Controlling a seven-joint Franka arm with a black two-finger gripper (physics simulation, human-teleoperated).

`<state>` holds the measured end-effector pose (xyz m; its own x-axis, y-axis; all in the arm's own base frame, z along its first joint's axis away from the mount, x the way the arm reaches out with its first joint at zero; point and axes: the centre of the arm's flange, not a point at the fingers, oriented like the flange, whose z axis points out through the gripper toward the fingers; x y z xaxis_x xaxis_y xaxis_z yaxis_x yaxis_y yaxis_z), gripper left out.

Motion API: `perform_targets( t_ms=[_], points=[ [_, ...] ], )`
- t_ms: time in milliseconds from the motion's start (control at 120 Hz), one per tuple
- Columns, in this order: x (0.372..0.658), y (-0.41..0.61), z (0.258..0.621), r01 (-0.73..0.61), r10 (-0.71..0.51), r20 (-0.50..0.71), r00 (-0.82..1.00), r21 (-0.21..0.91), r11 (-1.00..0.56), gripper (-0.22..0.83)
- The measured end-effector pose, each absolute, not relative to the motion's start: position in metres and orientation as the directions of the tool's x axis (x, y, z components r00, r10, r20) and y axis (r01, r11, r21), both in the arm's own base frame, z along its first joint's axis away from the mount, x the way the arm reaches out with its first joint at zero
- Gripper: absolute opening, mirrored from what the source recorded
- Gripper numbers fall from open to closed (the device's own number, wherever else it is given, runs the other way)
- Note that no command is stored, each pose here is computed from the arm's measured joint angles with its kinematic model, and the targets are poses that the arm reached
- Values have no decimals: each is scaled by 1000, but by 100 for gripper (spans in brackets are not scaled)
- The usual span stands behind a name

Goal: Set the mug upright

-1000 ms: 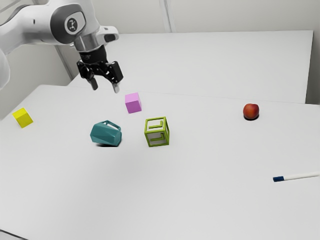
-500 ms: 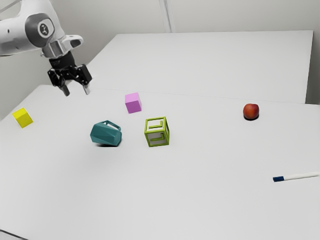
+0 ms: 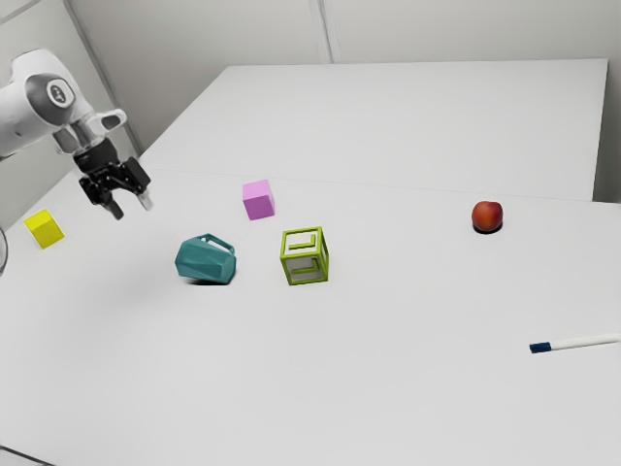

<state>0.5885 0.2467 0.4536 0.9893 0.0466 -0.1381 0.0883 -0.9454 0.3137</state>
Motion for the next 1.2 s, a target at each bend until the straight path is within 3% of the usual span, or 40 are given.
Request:
perform_targets(
  t_ms=[500,1200],
  points=[
    [596,275,369,-48,-69,-12,998,591,-805,59],
    [608,264,301,-184,-84,170,982,744,-642,58]
  ],
)
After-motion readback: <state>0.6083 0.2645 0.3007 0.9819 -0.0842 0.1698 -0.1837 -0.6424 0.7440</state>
